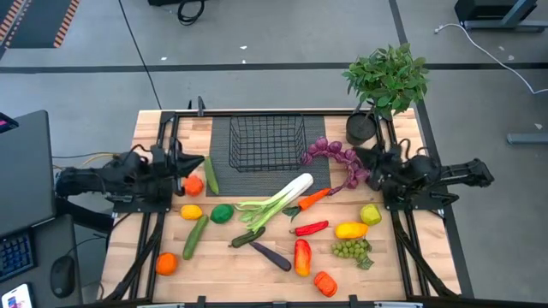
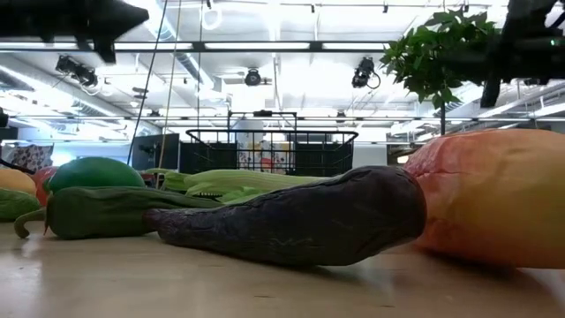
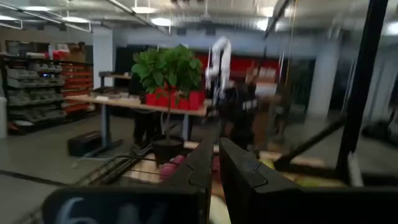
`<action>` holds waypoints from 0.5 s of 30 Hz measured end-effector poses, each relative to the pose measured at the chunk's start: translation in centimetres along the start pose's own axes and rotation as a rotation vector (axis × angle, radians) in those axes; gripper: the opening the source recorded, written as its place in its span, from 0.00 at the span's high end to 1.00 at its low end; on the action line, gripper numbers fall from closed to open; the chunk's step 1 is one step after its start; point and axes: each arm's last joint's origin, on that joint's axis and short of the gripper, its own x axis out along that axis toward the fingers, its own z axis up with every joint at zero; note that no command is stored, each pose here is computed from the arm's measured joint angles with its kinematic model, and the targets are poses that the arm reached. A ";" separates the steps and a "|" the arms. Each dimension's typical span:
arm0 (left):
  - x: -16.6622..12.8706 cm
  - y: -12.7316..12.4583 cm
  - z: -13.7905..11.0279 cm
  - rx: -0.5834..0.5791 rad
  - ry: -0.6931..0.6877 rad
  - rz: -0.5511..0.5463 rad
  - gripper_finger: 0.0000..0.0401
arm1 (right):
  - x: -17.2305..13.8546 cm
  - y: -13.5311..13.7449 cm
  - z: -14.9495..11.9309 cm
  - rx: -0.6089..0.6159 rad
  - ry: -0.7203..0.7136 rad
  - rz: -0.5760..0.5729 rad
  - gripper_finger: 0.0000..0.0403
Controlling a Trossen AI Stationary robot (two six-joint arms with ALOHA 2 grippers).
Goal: Build produce basket
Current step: Put the top cucumber into the wire basket
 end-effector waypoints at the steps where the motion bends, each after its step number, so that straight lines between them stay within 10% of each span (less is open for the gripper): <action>1: 0.2 -0.1 0.9 0.018 0.028 0.001 0.92 | 0.0 0.0 0.4 -0.008 -0.043 0.002 0.96; 15: 6.1 -1.7 11.8 -0.060 0.114 0.032 0.92 | 3.4 3.4 8.1 -0.141 -0.144 0.018 0.96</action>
